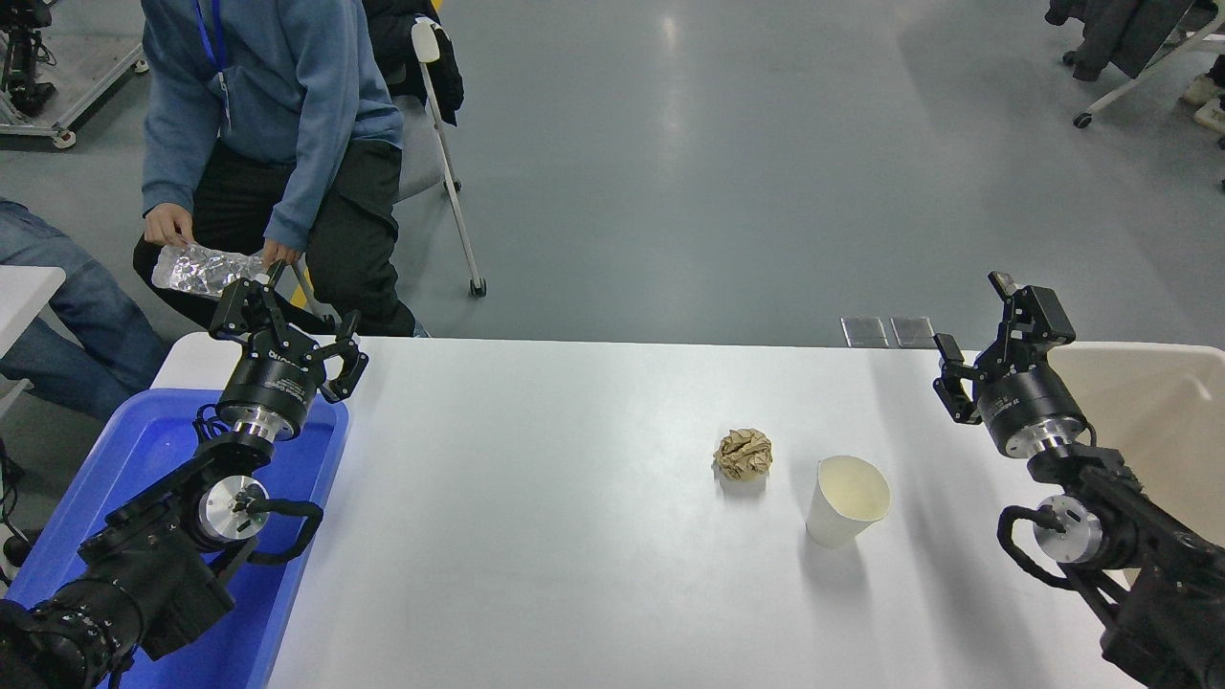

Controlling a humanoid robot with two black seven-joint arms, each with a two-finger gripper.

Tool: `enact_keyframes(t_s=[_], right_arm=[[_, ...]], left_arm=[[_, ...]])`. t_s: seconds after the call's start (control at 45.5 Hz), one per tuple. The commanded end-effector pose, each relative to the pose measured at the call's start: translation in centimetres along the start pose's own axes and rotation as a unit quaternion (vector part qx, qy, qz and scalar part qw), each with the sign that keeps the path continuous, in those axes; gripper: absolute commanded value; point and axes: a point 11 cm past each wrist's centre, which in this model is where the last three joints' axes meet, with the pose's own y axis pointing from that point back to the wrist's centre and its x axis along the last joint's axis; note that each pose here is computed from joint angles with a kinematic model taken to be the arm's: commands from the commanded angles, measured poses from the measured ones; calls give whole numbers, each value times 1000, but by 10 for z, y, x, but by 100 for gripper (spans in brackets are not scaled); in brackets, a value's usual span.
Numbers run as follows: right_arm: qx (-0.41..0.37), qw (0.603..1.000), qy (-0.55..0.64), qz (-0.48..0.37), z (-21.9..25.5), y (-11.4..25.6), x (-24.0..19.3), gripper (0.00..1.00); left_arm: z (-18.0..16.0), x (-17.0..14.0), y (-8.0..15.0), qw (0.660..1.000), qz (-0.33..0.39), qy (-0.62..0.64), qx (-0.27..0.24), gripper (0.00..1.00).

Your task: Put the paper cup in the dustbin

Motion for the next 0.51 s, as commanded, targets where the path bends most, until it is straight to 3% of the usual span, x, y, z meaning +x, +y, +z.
enact_keyframes(t_s=[0.0, 0.484], right_arm=[[11, 1000, 5, -5, -11, -7, -2, 100], [16, 1000, 6, -11, -16, -11, -6, 100]], left_arm=[[0, 0, 0, 1000, 0, 0, 0, 100], [0, 0, 0, 1000, 0, 0, 0, 100]])
